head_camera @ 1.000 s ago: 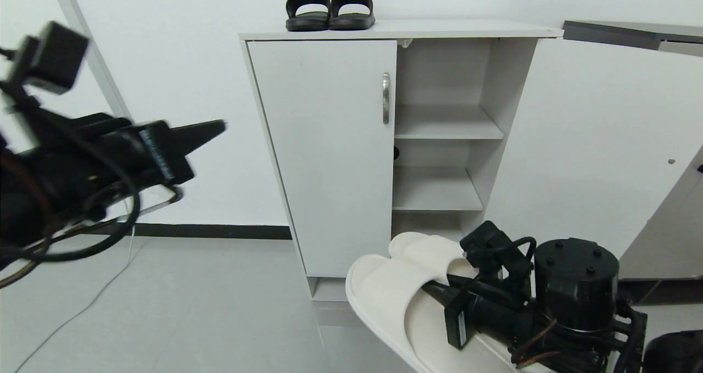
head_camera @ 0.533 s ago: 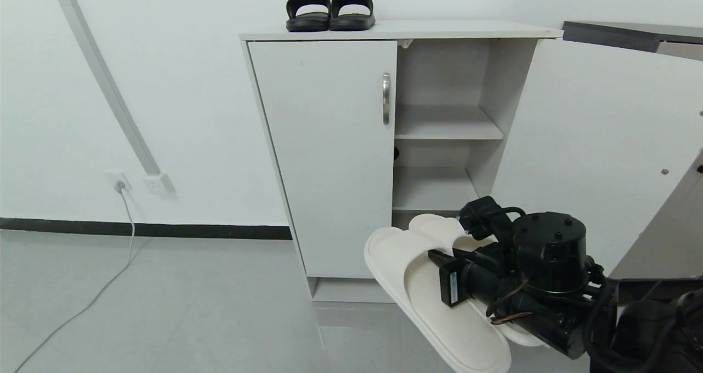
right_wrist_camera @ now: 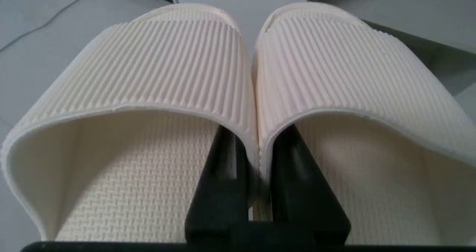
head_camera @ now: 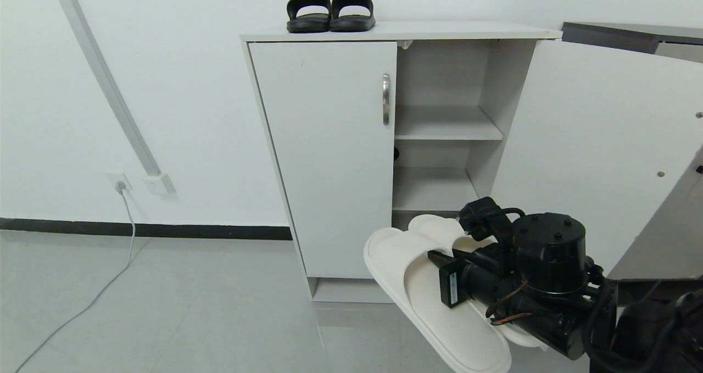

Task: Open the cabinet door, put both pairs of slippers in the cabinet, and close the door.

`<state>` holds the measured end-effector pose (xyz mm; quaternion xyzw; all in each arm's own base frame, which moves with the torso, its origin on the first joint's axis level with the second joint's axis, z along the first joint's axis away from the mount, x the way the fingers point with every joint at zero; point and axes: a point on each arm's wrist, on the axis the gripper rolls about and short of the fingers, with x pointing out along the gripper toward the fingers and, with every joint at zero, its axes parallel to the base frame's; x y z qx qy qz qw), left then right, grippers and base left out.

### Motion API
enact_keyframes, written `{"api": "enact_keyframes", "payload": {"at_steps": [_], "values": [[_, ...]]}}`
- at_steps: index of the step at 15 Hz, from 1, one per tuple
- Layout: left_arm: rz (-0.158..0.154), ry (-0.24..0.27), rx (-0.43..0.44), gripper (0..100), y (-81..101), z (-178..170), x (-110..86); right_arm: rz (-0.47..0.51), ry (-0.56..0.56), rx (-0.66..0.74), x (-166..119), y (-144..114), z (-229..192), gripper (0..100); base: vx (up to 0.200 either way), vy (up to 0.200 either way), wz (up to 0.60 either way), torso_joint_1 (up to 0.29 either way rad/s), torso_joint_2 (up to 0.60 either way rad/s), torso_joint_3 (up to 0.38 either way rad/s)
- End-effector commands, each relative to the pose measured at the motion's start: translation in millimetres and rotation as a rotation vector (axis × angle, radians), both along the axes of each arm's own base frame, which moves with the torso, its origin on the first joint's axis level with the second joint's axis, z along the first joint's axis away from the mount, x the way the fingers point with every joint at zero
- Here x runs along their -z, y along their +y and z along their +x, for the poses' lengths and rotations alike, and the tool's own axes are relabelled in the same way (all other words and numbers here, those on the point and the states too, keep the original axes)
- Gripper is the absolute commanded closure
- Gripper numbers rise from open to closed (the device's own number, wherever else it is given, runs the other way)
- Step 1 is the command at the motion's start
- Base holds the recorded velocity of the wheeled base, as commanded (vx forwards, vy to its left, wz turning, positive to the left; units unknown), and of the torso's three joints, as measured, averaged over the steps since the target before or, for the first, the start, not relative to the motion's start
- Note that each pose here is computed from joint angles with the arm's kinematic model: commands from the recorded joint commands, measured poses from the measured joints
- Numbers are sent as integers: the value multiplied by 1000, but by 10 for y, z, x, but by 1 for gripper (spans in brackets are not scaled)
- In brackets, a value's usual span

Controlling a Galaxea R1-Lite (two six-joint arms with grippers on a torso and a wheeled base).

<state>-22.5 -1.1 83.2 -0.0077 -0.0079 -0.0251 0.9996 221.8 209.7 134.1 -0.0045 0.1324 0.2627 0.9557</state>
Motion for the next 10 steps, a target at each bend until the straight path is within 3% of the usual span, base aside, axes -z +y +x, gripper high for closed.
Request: {"api": "enact_keyframes", "payload": {"at_steps": [1,3,4,5,7,10], "values": [[-1,-11,7,100,-1,-8,33,-2,-1,0,6,6,1,100,0,0,0,0,0,0],[15,-7,-52,100,12,-10,32,-1,-4,-2,3,10,-1,100,0,0,0,0,0,0],[54,23,-110,100,25,-3,78,-1,-4,-2,3,10,-1,100,0,0,0,0,0,0],[72,23,-110,100,25,-3,78,-1,-6,-3,-1,15,-3,100,0,0,0,0,0,0],[72,18,-23,100,5,-3,77,0,-13,6,-16,36,-10,100,0,0,0,0,0,0],[71,18,-23,100,5,-3,77,20,-65,128,-107,222,100,100,0,0,0,0,0,0]]}}
